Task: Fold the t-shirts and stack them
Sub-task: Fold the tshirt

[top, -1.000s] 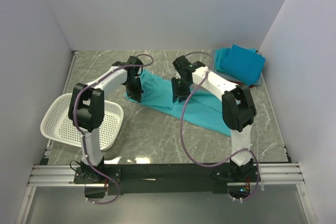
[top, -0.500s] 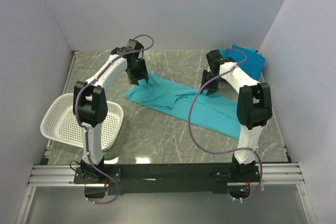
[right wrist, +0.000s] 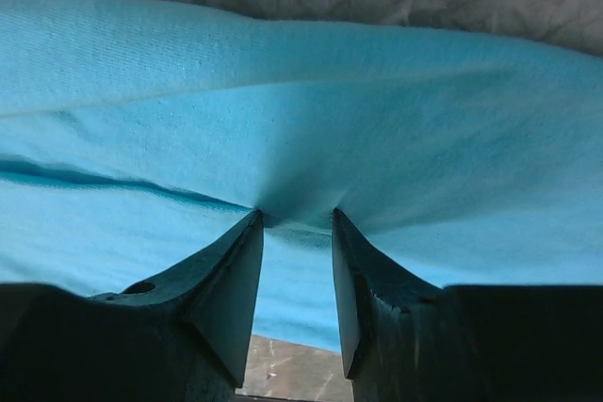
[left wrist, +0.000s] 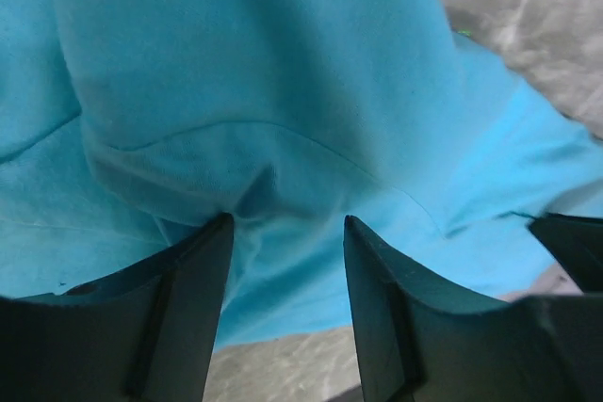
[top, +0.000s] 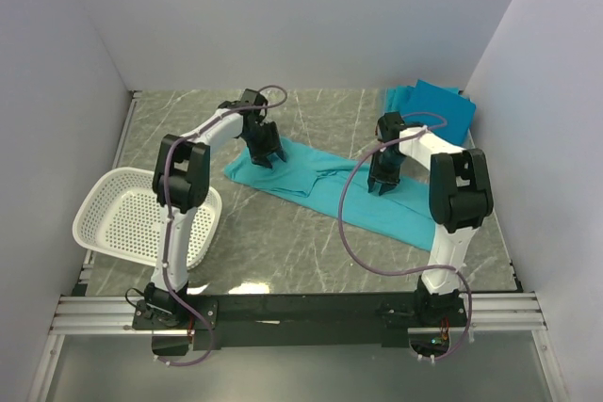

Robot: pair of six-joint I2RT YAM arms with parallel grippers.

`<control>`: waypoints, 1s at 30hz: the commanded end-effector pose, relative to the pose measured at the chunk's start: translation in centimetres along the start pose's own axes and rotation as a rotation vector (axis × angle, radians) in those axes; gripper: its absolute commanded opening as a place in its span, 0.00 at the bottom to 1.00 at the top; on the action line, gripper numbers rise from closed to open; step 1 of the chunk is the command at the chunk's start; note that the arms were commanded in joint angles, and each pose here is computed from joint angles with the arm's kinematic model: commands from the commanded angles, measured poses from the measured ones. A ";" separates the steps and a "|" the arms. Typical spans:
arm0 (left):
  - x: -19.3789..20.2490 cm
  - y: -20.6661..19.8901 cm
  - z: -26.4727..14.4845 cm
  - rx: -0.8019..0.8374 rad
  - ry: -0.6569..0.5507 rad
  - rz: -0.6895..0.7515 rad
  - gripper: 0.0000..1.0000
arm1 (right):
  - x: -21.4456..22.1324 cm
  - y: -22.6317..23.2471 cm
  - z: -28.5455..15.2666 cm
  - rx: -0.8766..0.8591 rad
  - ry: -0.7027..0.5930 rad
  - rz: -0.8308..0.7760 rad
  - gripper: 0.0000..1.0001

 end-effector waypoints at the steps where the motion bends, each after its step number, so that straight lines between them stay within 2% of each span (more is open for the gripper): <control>1: -1.7 0.5 0.1 0.032 -0.030 -0.021 0.57 | 1.0 -0.1 0.4 -0.033 0.009 0.027 0.43; 7: -5.0 1.1 1.1 0.026 -0.087 -0.012 0.57 | 3.0 0.5 1.1 -0.086 0.070 0.047 0.42; 12: -6.1 1.1 3.1 0.074 -0.082 0.017 0.57 | 4.4 2.2 0.9 -0.115 0.094 0.035 0.42; 21: -8.8 -0.1 5.7 0.221 -0.147 0.158 0.57 | 7.7 9.0 0.4 -0.175 0.105 -0.075 0.42; 25: -10.0 -1.7 4.3 0.283 -0.209 0.187 0.57 | 8.0 10.4 -1.1 -0.172 0.057 -0.080 0.42; 30: -10.7 -4.8 -0.8 0.387 -0.311 0.222 0.58 | 7.4 10.2 -4.8 -0.126 -0.037 -0.090 0.43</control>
Point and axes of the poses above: each gripper's point midway between its finger pads, its own z axis out along the fingers, its own y axis along the line the jaws close on, x = y × z, the point moved 10 cm from there along -z, back along the fingers, and after that the axes turned 7 degrees about -z, right-handed, at the moved point
